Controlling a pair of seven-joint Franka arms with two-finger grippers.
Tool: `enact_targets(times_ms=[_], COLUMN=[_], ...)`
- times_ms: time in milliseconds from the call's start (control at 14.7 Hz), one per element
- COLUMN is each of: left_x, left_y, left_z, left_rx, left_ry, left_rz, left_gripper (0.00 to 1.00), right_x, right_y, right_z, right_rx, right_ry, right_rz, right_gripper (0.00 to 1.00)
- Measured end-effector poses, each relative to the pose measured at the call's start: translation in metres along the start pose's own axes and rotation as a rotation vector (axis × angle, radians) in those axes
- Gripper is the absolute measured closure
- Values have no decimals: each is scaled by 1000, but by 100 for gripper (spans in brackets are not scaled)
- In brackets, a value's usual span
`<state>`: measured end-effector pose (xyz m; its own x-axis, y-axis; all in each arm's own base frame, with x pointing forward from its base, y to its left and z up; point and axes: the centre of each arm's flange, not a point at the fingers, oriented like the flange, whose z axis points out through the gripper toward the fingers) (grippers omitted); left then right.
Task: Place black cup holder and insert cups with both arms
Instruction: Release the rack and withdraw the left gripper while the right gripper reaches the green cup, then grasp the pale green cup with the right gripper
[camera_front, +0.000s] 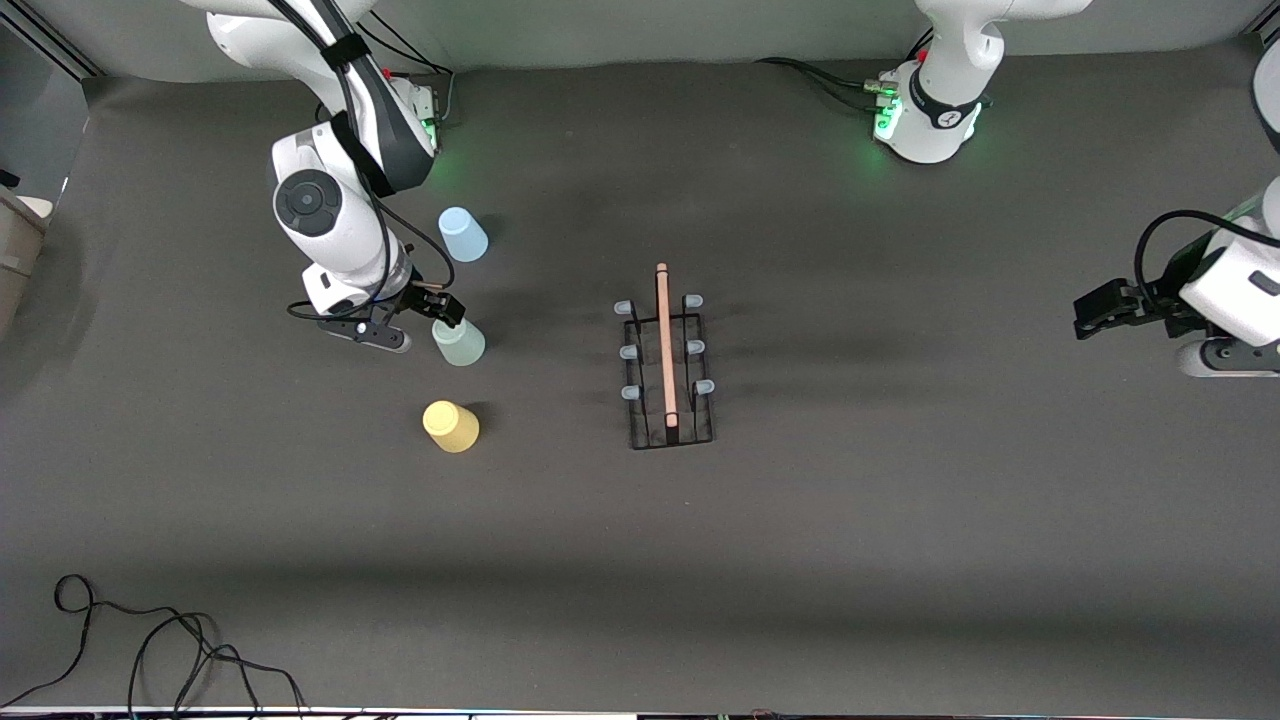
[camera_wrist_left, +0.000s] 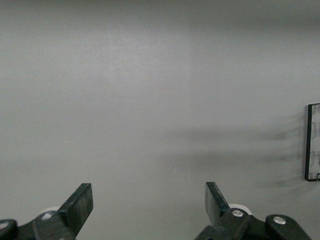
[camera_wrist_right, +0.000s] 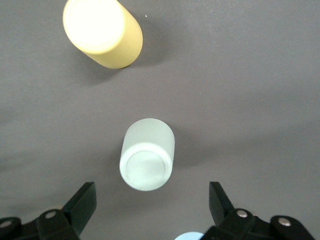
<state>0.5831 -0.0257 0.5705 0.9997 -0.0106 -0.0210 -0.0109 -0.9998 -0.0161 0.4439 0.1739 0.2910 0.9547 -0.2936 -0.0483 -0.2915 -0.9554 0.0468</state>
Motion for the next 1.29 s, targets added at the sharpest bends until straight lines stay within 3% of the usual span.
enact_targets(times_ms=[409,885,954,1090,1294], left_x=[2,2,2,3,5], left_y=[11,14,14,14,14], left_z=[-1,-1,-1,-2,-4], left_rx=[-2,-2,-2,-3,-4], left_ry=[31,34,34,42,63], left_rz=[20,24,24,24,23], left_gripper=[0,0,0,0,0], right_x=[-11,-10,-9,-9,-7], right_y=[-10,-14,-14,-14,-16], right_z=[55,63,66,70,68], right_rx=[-20,-12,-11,-15,-7], right_ry=[19,38,41,42,50], right_rz=[-16,-16,-16,-15,-15], right_gripper=[0,1,4,25,33])
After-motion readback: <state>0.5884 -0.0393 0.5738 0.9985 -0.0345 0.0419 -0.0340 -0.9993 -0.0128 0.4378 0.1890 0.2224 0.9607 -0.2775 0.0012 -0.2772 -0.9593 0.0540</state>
